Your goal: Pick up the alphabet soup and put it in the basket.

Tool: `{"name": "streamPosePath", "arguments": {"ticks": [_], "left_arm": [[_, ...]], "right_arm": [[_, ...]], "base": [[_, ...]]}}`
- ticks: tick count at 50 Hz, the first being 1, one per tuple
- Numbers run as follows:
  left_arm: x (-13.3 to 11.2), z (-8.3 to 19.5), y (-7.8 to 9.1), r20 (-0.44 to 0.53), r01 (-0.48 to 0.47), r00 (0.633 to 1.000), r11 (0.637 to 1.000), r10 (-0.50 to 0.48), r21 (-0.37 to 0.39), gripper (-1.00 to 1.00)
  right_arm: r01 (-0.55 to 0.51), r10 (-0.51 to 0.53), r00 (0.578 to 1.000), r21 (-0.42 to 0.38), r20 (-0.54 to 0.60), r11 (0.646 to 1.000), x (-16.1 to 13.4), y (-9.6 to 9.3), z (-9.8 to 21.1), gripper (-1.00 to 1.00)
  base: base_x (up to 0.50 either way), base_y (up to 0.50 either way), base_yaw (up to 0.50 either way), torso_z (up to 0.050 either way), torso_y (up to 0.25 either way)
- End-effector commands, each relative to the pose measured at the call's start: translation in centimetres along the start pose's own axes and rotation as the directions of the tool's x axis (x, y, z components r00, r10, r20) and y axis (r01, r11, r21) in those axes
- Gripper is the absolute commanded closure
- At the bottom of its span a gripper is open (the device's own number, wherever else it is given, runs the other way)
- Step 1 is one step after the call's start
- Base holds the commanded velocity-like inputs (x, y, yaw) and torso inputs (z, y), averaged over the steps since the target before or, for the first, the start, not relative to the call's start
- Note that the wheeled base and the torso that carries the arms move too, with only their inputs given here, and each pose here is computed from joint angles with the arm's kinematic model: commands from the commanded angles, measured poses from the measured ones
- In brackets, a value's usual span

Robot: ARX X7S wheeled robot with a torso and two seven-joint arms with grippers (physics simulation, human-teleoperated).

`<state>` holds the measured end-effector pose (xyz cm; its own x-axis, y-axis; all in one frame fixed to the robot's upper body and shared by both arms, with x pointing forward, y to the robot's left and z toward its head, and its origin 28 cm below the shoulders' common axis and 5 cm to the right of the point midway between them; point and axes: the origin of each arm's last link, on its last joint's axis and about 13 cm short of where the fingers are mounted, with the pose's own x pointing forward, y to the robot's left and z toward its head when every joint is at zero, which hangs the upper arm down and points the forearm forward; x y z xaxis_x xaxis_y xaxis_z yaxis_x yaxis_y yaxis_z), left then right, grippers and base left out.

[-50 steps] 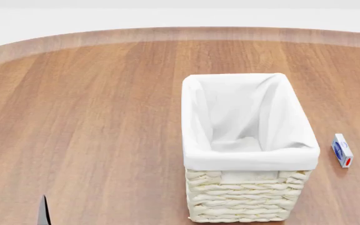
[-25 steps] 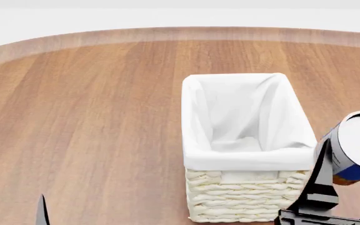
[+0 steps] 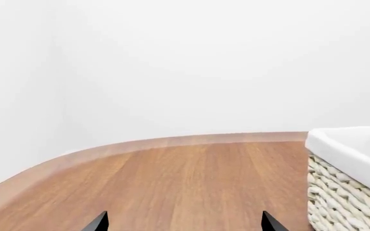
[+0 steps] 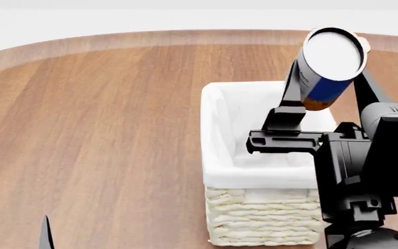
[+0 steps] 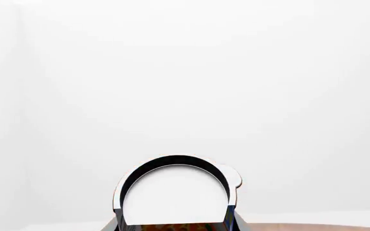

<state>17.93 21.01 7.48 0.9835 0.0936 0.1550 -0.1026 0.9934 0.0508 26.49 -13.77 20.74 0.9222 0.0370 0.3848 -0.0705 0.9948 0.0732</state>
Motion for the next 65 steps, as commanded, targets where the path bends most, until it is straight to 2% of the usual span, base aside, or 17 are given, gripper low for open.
{"name": "streamPosePath", "arguments": {"ticks": [1,9,19,31,39,46,55,62,63,64,65], "left_arm": [[0.0,-0.1,0.1,-0.002,-0.002,1.000,1.000,0.002,-0.005,-1.00],[0.0,-0.1,0.1,-0.004,-0.005,1.000,1.000,0.005,-0.003,-1.00],[0.0,-0.1,0.2,-0.002,-0.008,1.000,1.000,0.008,-0.005,-1.00],[0.0,-0.1,0.2,-0.004,-0.008,1.000,1.000,0.008,-0.004,-1.00],[0.1,-0.2,0.1,-0.006,-0.007,1.000,1.000,0.007,-0.001,-1.00],[0.2,-0.2,0.1,-0.008,-0.007,1.000,1.000,0.007,-0.001,-1.00],[0.2,-0.2,0.1,-0.010,-0.007,1.000,1.000,0.007,-0.001,-1.00],[0.3,-0.3,0.1,-0.011,-0.007,1.000,1.000,0.007,0.000,-1.00],[0.3,-0.3,0.2,-0.011,-0.009,1.000,1.000,0.009,-0.002,-1.00],[0.3,-0.3,0.2,-0.012,-0.009,1.000,1.000,0.009,-0.002,-1.00],[0.3,-0.3,0.2,-0.012,-0.009,1.000,1.000,0.009,-0.002,-1.00]], "right_arm": [[-0.007,0.008,1.000,-0.037,0.010,0.999,5.1,0.3,0.1,1.00],[-0.002,0.002,1.000,-0.037,-0.013,0.999,7.3,0.2,-0.7,1.00],[0.003,-0.008,0.999,-0.091,-0.048,0.996,11.2,0.3,-1.5,1.00],[0.027,-0.037,0.993,-0.092,-0.114,0.995,15.5,0.1,-2.7,1.00],[0.024,-0.049,0.984,-0.151,-0.168,0.988,17.2,0.1,-3.7,1.00],[0.008,-0.048,0.977,-0.187,-0.209,0.982,17.7,0.6,-3.6,1.00],[-0.016,-0.037,0.961,-0.189,-0.273,0.982,18.0,1.6,-3.2,1.00],[-0.030,-0.041,0.940,-0.201,-0.338,0.979,17.8,1.8,-3.5,1.00],[-0.049,-0.013,0.922,-0.151,-0.387,0.987,17.7,2.2,-3.6,1.00],[-0.050,-0.028,0.918,-0.185,-0.396,0.981,17.6,2.2,-3.7,1.00],[-0.050,-0.028,0.918,-0.185,-0.396,0.981,17.6,2.2,-3.7,1.00]], "base": [[0.00,0.00,0.00,0.000,0.000],[0.00,0.00,0.00,0.000,0.001],[0.00,0.00,0.00,0.000,0.001],[0.00,0.00,0.00,0.000,0.000],[0.00,0.00,0.00,0.000,0.001],[0.00,0.00,0.00,0.000,0.001],[0.00,0.00,0.00,0.000,0.001],[0.00,0.00,0.00,0.000,0.000],[0.00,0.00,0.00,0.000,0.000],[0.00,0.00,0.00,0.000,0.000],[0.00,0.00,0.00,0.000,0.000]]}}
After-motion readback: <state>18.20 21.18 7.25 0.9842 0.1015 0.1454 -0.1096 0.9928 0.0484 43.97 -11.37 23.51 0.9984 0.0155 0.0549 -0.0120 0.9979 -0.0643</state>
